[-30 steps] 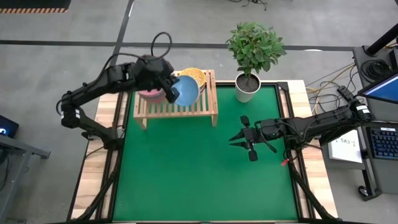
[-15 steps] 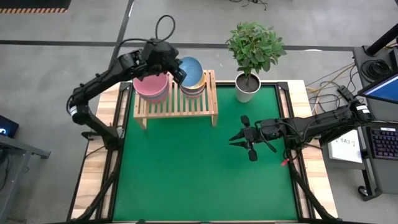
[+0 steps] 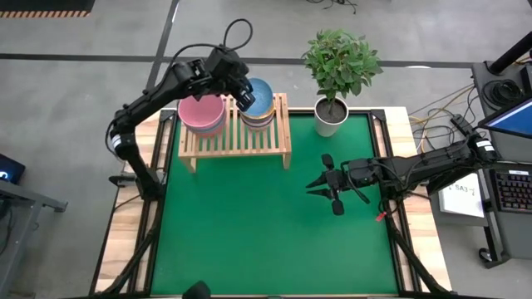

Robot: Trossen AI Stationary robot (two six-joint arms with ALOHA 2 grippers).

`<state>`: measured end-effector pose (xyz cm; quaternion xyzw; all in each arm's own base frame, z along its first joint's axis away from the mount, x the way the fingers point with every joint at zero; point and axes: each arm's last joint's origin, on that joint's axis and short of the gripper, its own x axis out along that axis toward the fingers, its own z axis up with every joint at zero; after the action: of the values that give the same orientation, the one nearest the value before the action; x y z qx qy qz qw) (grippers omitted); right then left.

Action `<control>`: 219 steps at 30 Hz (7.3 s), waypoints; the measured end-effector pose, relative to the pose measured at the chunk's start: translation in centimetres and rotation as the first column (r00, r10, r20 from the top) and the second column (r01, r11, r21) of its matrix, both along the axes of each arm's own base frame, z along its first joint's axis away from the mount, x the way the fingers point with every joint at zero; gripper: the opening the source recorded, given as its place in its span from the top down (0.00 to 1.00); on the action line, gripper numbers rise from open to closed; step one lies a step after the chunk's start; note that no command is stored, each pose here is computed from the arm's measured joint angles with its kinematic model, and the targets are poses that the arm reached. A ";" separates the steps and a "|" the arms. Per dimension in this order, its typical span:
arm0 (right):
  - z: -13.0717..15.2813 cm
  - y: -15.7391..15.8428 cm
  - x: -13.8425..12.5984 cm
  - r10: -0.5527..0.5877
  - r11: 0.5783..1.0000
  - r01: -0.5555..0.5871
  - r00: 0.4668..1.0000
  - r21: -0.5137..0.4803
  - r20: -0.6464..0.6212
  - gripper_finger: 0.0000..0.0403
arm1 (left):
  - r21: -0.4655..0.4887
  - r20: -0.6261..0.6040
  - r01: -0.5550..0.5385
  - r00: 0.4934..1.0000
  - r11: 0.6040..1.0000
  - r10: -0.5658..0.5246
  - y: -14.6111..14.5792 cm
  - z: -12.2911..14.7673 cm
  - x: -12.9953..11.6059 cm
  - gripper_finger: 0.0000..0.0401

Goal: Place and stack bowls onto a shelf
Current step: Stack the blue and orange patterned bowl in the yellow and blue patterned bowl on the shelf

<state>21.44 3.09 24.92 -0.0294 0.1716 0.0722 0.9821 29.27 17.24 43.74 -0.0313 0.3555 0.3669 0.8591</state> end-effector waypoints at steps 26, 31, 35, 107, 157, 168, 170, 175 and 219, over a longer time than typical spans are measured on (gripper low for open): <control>0.0 0.0 0.0 -0.003 1.000 0.003 1.000 0.009 -0.004 0.84 | -0.200 -0.080 0.018 0.996 0.980 -0.035 3.1 -1.2 -0.4 0.99; 0.0 0.0 0.0 -0.002 1.000 0.002 1.000 0.008 -0.004 0.84 | -0.209 -0.081 0.028 0.996 0.977 -0.046 3.3 -1.5 -0.1 0.99; 0.0 0.0 0.0 -0.002 1.000 0.002 1.000 0.008 -0.004 0.84 | -0.235 -0.047 0.071 0.995 0.969 -0.084 3.3 -1.5 0.1 0.99; 8.2 -6.7 5.1 -0.374 0.882 0.398 0.917 -0.253 0.138 0.95 | 0.015 0.017 0.433 0.901 0.901 -0.433 -13.6 -1.9 -4.3 1.00; 12.9 -20.3 14.2 -0.609 0.715 0.571 0.792 -0.404 0.041 0.98 | 0.328 -0.083 0.331 0.943 0.885 -0.322 -11.4 -8.8 -4.8 1.00; 12.8 -20.3 14.2 -0.608 0.715 0.567 0.793 -0.409 0.038 0.98 | 0.298 -0.136 0.322 0.946 0.898 -0.294 -10.3 -10.6 -3.0 1.00; 12.8 -20.3 14.2 -0.608 0.716 0.565 0.793 -0.411 0.033 0.98 | 0.297 -0.140 0.317 0.947 0.901 -0.288 -10.0 -10.9 -2.7 1.00; 12.7 -20.2 14.1 -0.608 0.717 0.562 0.794 -0.412 0.025 0.98 | 0.314 -0.130 0.307 0.951 0.898 -0.280 -9.5 -11.0 -2.2 1.00; 14.3 -19.9 13.8 -0.583 0.752 0.550 0.812 -0.363 0.022 0.98 | 0.330 -0.102 0.286 0.958 0.899 -0.267 -9.3 -10.2 -2.5 1.00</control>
<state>35.26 -16.84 39.23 -0.1480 0.2280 -0.2596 0.9267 26.78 7.97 33.51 0.1790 0.3103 0.2980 0.8848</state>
